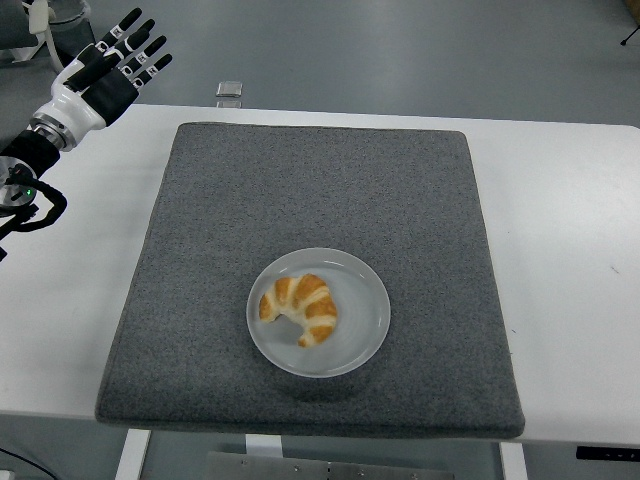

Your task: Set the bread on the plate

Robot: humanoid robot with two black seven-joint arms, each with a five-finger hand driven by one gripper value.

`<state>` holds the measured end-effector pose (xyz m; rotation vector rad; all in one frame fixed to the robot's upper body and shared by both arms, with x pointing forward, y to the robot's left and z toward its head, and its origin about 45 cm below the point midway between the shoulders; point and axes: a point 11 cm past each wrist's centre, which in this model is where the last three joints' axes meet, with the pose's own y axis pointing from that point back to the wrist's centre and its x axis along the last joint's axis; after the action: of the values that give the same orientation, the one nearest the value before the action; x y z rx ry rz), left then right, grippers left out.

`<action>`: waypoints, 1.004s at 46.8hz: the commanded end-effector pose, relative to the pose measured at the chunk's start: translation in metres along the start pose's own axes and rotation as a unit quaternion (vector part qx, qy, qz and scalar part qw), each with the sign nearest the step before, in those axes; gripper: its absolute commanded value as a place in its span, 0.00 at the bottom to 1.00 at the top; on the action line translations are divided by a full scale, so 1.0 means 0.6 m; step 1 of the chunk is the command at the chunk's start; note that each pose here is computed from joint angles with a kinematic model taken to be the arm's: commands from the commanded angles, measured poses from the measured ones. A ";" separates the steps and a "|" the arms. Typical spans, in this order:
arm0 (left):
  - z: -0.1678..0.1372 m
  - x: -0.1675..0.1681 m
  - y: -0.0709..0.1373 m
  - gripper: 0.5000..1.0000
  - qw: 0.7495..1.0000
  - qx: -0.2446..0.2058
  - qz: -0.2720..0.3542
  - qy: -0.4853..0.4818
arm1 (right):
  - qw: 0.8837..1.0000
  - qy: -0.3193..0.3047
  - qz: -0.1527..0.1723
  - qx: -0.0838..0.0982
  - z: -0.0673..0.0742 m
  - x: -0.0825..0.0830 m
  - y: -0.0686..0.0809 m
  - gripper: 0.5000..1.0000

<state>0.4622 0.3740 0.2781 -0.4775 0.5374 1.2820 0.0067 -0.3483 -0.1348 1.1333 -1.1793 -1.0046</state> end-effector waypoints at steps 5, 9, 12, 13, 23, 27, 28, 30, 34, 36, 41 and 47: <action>0.001 0.003 -0.001 0.99 1.000 -0.007 0.003 0.006 | 1.000 0.000 0.000 0.000 0.000 0.000 0.000 0.86; 0.003 0.006 -0.001 0.99 1.000 -0.009 0.006 0.005 | 1.000 0.000 0.000 0.000 0.000 0.000 0.000 0.86; 0.002 0.011 0.002 0.99 1.000 -0.008 0.009 0.005 | 1.000 0.000 0.000 0.000 0.000 0.000 0.000 0.86; 0.003 0.012 0.002 0.99 1.000 -0.010 0.011 0.004 | 1.000 0.000 0.000 0.000 0.000 0.000 0.000 0.86; 0.001 0.022 0.003 0.99 1.000 -0.011 0.020 0.005 | 1.000 0.000 0.000 0.000 0.000 0.000 0.000 0.86; -0.001 0.021 0.002 0.99 1.000 -0.011 0.018 0.006 | 1.000 0.000 0.000 0.000 0.000 0.000 0.000 0.86; -0.001 0.021 0.002 0.99 1.000 -0.010 0.019 0.005 | 1.000 0.000 0.000 0.000 0.000 0.000 0.000 0.86; -0.001 0.021 0.002 0.99 1.000 -0.011 0.018 0.006 | 1.000 0.000 0.000 0.000 0.000 0.000 0.000 0.86; -0.004 0.019 0.001 0.99 1.000 -0.010 0.017 0.007 | 1.000 0.000 0.000 0.000 0.000 0.000 0.000 0.86; -0.005 0.018 0.001 0.99 1.000 -0.010 0.017 0.008 | 1.000 0.000 0.000 0.000 0.000 0.000 0.000 0.86; -0.011 0.013 -0.005 0.99 1.000 -0.014 0.014 0.015 | 1.000 0.000 0.000 0.000 0.000 0.000 0.000 0.86; -0.030 0.017 -0.014 0.99 0.999 -0.015 0.030 0.026 | 1.000 0.000 -0.001 0.001 0.000 0.000 0.000 0.86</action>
<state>0.4682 0.3706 0.2629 -0.5252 0.5701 1.3208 0.0067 -0.3482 -0.1348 1.1336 -1.1792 -1.0049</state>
